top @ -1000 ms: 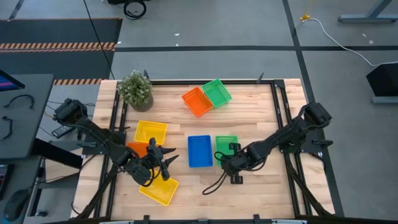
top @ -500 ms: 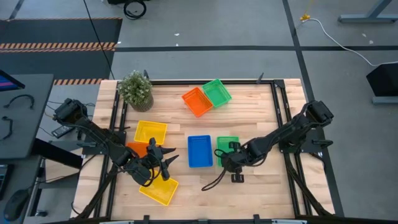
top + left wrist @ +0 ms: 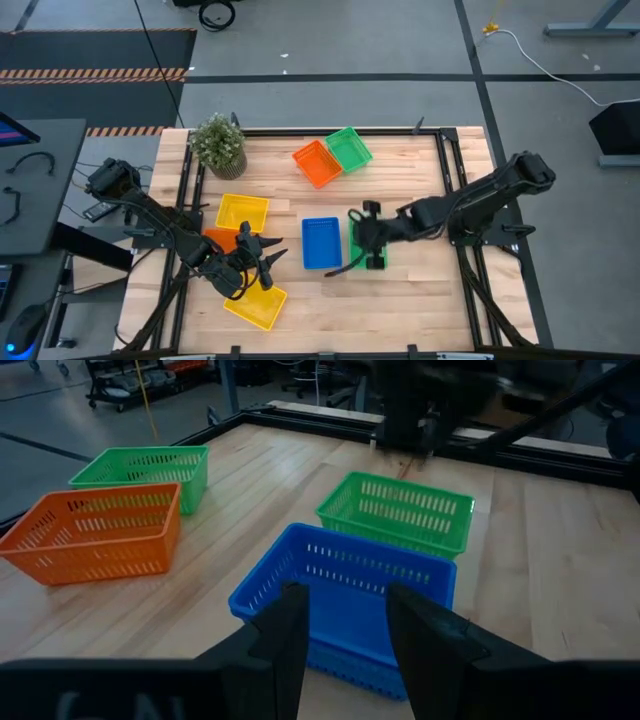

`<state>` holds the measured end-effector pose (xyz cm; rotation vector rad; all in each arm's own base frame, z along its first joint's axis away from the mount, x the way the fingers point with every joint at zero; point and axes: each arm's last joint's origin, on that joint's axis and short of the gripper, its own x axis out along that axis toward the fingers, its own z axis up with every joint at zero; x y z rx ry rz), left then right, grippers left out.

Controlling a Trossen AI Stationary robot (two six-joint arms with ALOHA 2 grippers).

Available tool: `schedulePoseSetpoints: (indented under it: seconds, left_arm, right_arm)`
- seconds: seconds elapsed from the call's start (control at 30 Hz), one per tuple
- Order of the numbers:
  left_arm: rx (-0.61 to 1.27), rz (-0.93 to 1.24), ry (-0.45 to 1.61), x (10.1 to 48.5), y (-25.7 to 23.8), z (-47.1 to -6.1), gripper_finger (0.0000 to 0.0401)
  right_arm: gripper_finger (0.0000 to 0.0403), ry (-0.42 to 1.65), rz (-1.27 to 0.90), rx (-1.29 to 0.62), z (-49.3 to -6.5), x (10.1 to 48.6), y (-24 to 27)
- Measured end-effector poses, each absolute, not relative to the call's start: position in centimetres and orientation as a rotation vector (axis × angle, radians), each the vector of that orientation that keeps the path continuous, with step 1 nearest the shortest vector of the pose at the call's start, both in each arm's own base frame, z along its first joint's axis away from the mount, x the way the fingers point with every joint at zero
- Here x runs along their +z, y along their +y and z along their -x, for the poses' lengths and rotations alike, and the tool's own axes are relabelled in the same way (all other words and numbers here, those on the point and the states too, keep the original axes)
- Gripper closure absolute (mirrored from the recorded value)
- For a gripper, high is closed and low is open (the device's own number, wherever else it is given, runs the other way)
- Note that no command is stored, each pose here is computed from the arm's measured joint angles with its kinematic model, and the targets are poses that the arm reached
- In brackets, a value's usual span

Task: Stack baskets by color
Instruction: Stack the top green bin on top of the bottom green bin

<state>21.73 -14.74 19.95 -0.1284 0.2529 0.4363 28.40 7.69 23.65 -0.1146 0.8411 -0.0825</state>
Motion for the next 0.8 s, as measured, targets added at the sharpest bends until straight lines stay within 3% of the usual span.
schedulePoseSetpoints:
  seconds: [0.1, 0.2, 0.47, 0.8]
  left_arm:
    - [0.436, 0.127, 0.254, 19.9, -14.7, -21.7, 0.0259]
    - [0.437, 0.126, 0.255, 19.9, -14.7, -21.7, 0.0259]
    - [0.438, 0.124, 0.258, 19.9, -14.7, -21.7, 0.0259]
    - [0.455, 0.120, 0.261, 19.8, -14.4, -21.9, 0.0259]
  right_arm:
    - [0.0261, 0.794, 0.217, -0.203, -28.3, 24.7, 5.9]
    - [0.0261, 0.826, 0.315, -0.208, -28.5, 25.0, 3.3]
    - [0.0249, 0.928, 0.134, -0.152, -28.7, 22.6, -9.3]
    - [0.0167, 1.031, 0.184, -0.119, -28.5, 18.5, -18.3]
